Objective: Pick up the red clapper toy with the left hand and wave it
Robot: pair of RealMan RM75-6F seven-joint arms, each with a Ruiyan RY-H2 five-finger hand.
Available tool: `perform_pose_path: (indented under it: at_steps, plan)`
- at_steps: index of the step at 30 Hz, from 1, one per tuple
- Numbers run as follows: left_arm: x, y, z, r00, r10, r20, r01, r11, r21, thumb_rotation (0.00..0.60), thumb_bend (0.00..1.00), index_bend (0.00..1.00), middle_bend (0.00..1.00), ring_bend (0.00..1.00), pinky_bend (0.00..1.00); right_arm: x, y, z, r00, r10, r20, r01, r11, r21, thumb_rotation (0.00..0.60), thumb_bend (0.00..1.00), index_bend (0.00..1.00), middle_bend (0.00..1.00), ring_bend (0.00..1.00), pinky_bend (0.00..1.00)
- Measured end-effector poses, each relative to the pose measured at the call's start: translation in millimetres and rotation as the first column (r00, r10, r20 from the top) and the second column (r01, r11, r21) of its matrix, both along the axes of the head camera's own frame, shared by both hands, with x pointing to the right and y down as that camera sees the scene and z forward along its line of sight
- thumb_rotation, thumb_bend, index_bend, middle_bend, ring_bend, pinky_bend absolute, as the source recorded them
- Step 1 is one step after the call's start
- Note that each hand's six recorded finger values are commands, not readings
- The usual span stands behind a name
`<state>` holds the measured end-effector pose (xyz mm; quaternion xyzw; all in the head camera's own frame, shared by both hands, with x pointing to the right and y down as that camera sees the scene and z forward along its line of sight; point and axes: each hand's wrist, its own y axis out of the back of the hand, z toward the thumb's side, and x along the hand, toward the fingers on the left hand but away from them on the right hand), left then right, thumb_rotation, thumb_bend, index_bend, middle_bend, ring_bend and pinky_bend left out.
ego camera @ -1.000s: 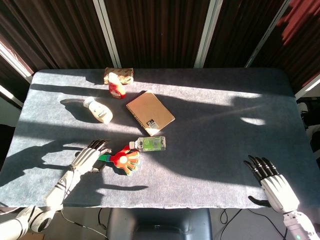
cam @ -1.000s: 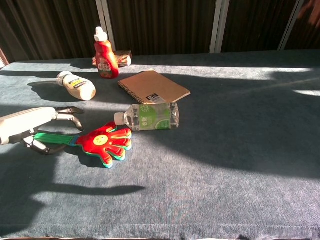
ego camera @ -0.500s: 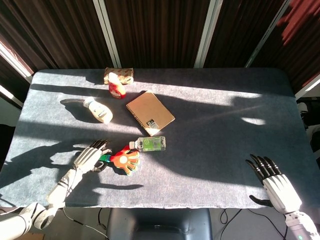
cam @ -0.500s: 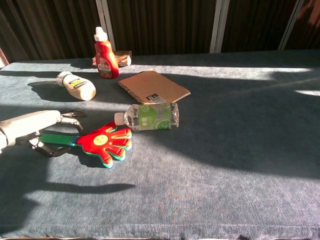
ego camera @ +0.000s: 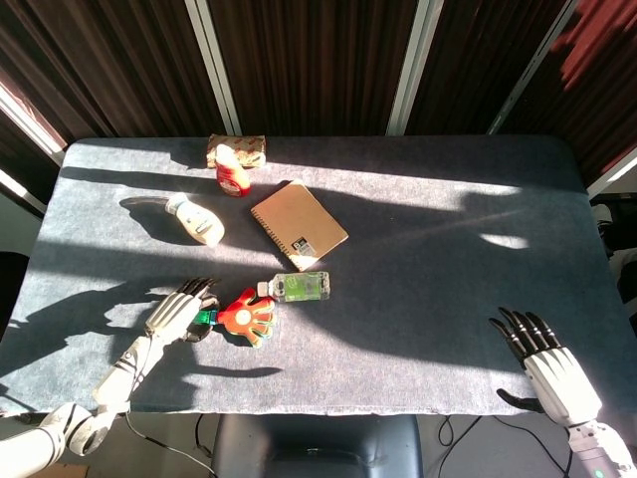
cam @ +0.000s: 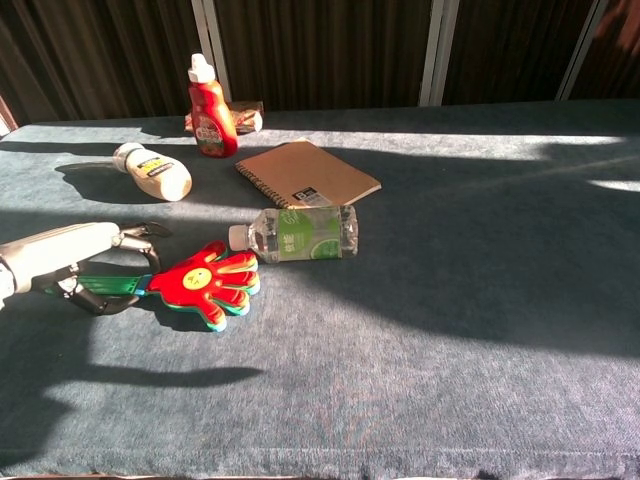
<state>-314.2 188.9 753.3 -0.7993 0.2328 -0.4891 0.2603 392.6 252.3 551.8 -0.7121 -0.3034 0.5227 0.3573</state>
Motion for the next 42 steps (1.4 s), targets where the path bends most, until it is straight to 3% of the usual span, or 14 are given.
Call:
perform_pose_path:
  at_steps: [5,10,15,22,26,29,34,42]
  plan:
    - [1.5,0.4,1.5,1.000,-0.014,-0.001,0.014,1.000,0.002,0.600,0.41,0.66,0.13,0.00,0.00,-0.2,0.3,0.0,1.000,-0.002,0.001,0.002,1.000,-0.001,0.600,0.08,0.00,0.00,0.00,0.00]
    - [1.8,0.8,4.4,1.000,-0.021,0.007,0.021,1.000,0.005,0.600,0.50,0.77,0.20,0.00,0.00,0.2,0.0,-0.9,1.000,0.000,0.003,0.000,1.000,0.003,0.600,0.08,0.00,0.00,0.00,0.00]
    - [4.6,-0.8,-1.4,0.999,-0.040,-0.031,0.041,0.999,0.026,0.600,0.56,0.79,0.32,0.06,0.01,0.3,0.2,-0.5,1.000,-0.001,0.003,0.001,1.000,0.000,0.600,0.08,0.00,0.00,0.00,0.00]
    - [8.0,-3.1,-16.4,0.983,-0.097,-0.157,0.104,0.994,0.037,0.600,0.61,0.80,0.55,0.23,0.11,-0.3,1.0,-1.0,1.000,-0.004,0.005,0.004,1.000,0.001,0.600,0.08,0.00,0.00,0.00,0.00]
    - [6.3,-1.7,-18.8,0.975,-0.112,-0.190,0.119,0.993,0.025,0.600,0.64,0.80,0.64,0.30,0.18,-0.3,1.3,-1.4,1.000,-0.004,0.005,0.004,1.000,0.001,0.600,0.08,0.00,0.00,0.00,0.00]
    - [4.9,-1.3,-19.4,0.968,-0.132,-0.213,0.138,0.990,0.014,0.600,0.66,0.80,0.69,0.35,0.29,-0.1,1.2,-1.5,1.000,-0.003,0.005,0.003,1.000,0.001,0.600,0.08,0.00,0.00,0.00,0.00]
    - [4.3,-2.8,-23.4,0.938,-0.188,-0.293,0.193,0.981,-0.011,0.600,0.69,0.80,0.71,0.41,0.62,0.1,0.8,-1.0,1.000,-0.002,0.004,0.002,1.000,0.000,0.600,0.08,0.00,0.00,0.00,0.00]
    - [1.0,-6.7,-30.6,0.877,-0.249,-0.412,0.250,0.967,-0.053,0.600,0.69,0.80,0.71,0.46,0.77,-0.2,1.3,-0.4,1.000,-0.004,0.003,0.004,1.000,-0.002,0.600,0.08,0.00,0.00,0.00,0.00]
